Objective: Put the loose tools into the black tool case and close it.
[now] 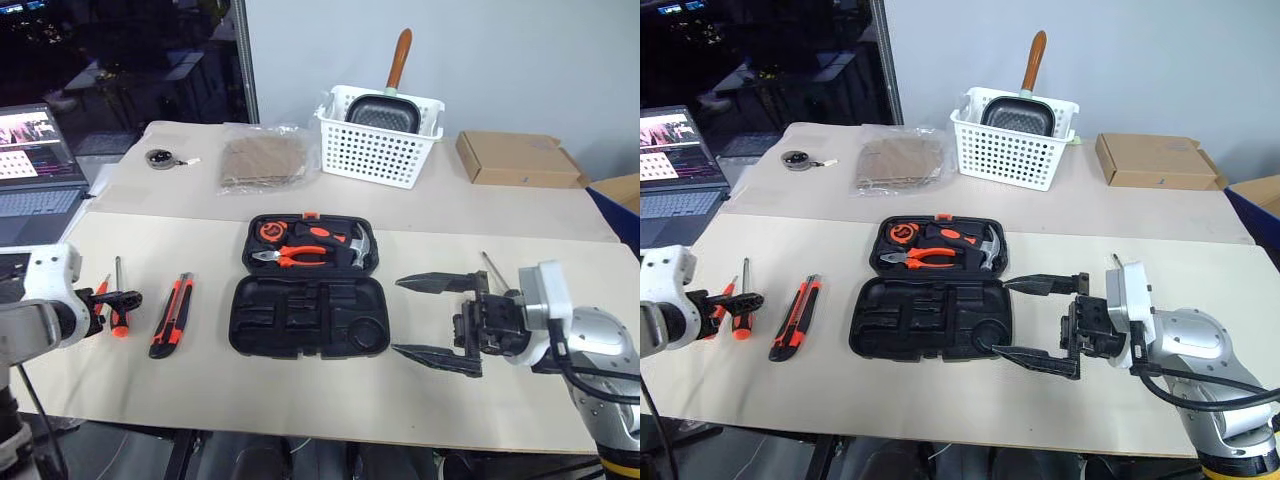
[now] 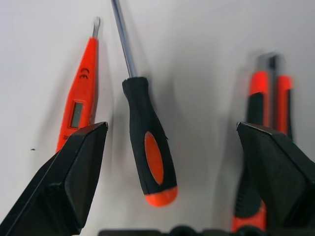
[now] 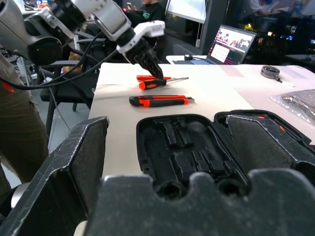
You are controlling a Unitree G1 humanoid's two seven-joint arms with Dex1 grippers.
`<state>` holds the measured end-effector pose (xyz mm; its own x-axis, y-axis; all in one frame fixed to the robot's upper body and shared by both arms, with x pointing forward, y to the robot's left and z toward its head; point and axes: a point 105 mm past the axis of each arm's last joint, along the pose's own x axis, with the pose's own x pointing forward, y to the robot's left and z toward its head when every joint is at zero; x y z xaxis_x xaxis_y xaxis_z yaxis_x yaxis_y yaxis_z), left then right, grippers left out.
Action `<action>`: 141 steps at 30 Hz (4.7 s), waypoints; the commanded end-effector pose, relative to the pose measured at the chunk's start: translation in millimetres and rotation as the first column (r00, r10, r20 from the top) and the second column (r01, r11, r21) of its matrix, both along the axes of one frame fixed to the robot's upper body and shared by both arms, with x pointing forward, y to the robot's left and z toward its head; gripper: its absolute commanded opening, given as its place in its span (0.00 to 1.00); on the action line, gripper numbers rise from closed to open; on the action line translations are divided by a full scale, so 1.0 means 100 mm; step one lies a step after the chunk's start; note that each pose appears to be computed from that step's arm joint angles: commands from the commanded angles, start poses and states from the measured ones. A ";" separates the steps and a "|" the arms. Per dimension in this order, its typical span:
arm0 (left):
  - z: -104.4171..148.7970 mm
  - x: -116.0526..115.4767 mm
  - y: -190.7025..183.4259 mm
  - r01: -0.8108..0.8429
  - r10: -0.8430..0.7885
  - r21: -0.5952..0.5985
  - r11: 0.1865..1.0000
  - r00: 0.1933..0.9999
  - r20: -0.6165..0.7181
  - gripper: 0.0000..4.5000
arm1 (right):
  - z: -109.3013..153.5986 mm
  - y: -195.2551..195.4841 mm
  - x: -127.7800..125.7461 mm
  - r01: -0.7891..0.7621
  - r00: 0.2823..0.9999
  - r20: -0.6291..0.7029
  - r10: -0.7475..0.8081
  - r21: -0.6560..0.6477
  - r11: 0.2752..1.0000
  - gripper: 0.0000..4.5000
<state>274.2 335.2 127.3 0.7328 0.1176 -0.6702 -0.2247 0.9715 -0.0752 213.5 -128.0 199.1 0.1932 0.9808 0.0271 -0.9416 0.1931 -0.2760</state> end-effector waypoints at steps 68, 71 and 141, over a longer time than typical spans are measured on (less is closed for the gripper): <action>0.01 0.84 -1.83 0.950 -0.939 0.253 -0.182 -0.091 -0.331 0.19 | -0.19 -0.47 -0.21 0.383 0.923 0.006 -0.384 -0.082 0.920 1.00; 0.01 0.91 -1.79 0.949 -0.934 0.268 -0.166 -0.064 -0.353 0.19 | -0.19 -0.47 -0.20 0.382 0.924 0.006 -0.383 -0.082 0.920 1.00; 0.39 0.21 -2.15 0.845 -0.735 0.252 0.471 0.219 0.641 0.16 | -0.31 -1.13 0.28 0.751 0.620 0.050 -0.783 -0.327 0.573 1.00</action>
